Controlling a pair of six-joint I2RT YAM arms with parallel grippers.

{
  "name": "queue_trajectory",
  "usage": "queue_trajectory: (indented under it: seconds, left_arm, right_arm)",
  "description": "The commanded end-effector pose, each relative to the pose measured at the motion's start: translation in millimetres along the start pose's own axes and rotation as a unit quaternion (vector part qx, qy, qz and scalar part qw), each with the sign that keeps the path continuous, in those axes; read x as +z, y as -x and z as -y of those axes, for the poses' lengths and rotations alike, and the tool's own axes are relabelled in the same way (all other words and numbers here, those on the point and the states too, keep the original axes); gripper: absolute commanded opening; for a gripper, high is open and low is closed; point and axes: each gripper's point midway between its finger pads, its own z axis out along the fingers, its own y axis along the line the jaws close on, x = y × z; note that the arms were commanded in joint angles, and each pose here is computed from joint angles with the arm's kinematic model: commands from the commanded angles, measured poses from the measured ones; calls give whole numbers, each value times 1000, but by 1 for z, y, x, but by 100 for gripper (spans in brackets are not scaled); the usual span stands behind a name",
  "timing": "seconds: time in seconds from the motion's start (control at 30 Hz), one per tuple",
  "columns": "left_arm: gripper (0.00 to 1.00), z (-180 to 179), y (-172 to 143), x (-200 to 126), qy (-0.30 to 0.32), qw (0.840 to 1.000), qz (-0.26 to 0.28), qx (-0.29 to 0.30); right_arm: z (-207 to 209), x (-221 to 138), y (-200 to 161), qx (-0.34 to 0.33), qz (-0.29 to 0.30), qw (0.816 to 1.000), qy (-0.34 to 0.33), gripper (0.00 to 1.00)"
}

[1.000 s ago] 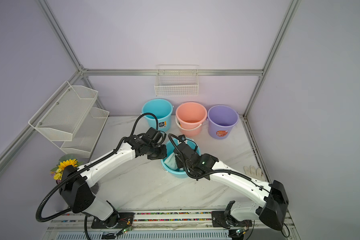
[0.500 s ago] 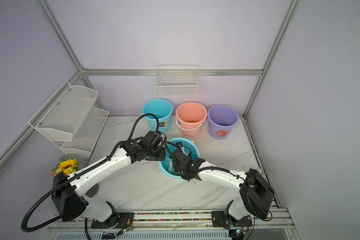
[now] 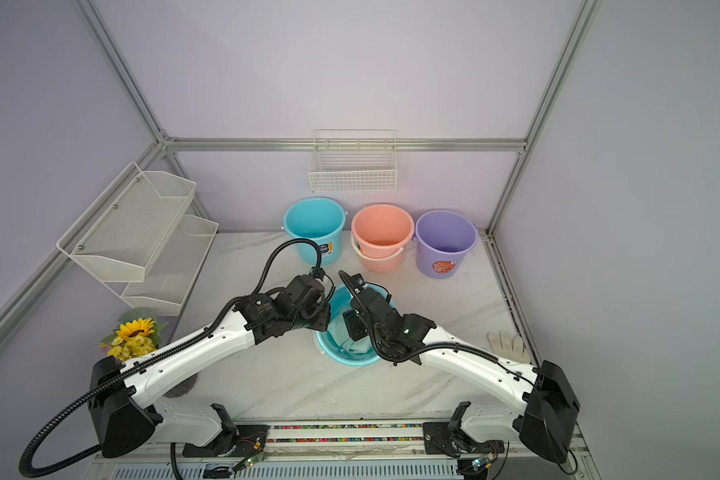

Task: Wipe the inside of the bucket with a cloth
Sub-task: Wipe the dirt from the inside of the bucket.

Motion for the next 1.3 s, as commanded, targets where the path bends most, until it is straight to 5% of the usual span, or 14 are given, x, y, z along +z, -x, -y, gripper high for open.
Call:
queue_trajectory:
  seconds: [0.0,0.23,0.4,1.27]
  left_arm:
    - [0,15,23,-15,-34,998,54,20]
    - [0,17,17,-16,-41,997,50,49]
    - [0,23,18,-24,-53,995,58,68]
    - [0,71,5,-39,-173,979,42,102]
  right_arm:
    - [-15,-14,-22,-192,-25,979,67,59]
    - [-20,-32,-49,-399,-39,909,119,71]
    - [-13,-19,-69,-473,-91,868,120,74]
    - [13,74,-122,-579,-155,799,56,77]
